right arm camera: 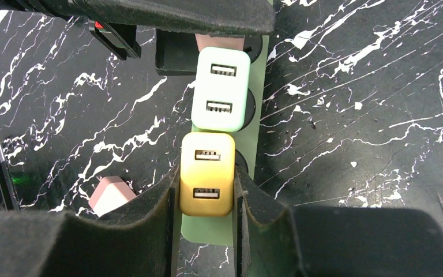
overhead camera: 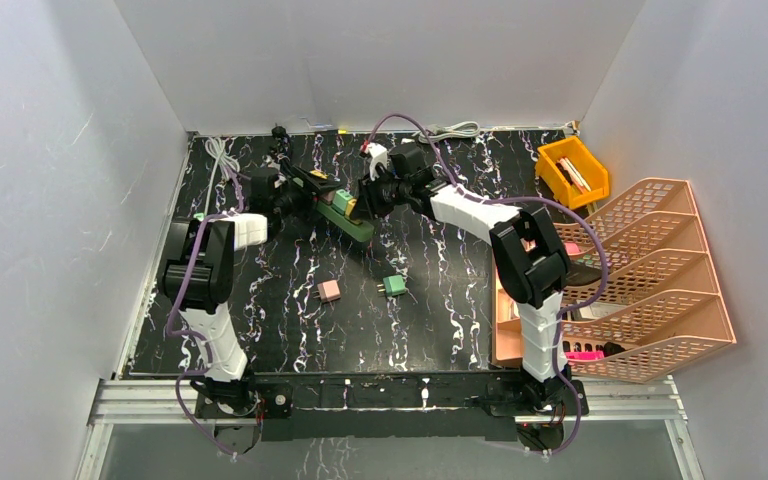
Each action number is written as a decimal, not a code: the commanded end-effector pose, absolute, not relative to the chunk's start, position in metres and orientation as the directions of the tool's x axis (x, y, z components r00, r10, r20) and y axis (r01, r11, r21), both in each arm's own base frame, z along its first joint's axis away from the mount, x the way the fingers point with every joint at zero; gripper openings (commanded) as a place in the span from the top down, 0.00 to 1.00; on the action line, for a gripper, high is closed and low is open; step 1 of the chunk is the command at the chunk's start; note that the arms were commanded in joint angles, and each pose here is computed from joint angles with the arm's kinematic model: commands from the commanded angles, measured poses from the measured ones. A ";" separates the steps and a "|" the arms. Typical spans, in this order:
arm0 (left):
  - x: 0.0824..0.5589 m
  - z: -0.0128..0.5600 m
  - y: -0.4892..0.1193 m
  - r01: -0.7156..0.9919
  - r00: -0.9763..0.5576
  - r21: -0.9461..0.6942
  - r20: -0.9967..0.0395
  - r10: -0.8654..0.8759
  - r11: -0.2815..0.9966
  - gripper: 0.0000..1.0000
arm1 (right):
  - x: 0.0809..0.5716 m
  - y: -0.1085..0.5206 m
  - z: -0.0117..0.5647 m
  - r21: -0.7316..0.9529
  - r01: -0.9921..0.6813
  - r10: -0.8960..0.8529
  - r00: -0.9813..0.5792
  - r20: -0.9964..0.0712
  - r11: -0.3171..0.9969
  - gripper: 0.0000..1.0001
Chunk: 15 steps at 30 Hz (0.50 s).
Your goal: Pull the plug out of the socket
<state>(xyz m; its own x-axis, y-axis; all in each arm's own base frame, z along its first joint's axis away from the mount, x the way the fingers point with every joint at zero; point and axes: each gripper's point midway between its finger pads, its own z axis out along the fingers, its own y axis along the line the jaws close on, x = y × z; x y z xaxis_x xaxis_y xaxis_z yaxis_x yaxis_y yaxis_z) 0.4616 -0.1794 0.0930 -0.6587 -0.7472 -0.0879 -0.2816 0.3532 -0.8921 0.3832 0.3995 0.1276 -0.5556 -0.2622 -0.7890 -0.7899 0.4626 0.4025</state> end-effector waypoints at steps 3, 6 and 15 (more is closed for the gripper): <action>0.485 0.115 -0.174 -0.189 -0.643 -0.910 -0.170 -0.747 0.370 1.00 | 0.372 0.414 0.224 0.333 -0.872 -0.164 -0.410 -0.897 0.358 1.00; 0.494 0.113 -0.163 -0.192 -0.617 -0.880 -0.235 -0.751 0.433 1.00 | 0.371 0.409 0.237 0.322 -0.870 -0.155 -0.400 -0.903 0.373 1.00; 0.512 0.116 -0.118 -0.245 -0.527 -0.707 -0.478 -0.703 0.664 1.00 | 0.373 0.386 0.280 0.435 -0.859 -0.017 -0.456 -0.890 0.270 1.00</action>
<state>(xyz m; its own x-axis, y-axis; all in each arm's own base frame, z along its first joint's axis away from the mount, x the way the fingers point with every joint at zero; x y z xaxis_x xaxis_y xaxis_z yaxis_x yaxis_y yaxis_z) 0.4854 -0.1862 0.1236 -0.6730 -0.7139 -0.1937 -0.2170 0.4409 -0.8709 0.3944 0.3868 0.1554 -0.5951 -0.1636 -0.7869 -0.7354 0.5057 0.4510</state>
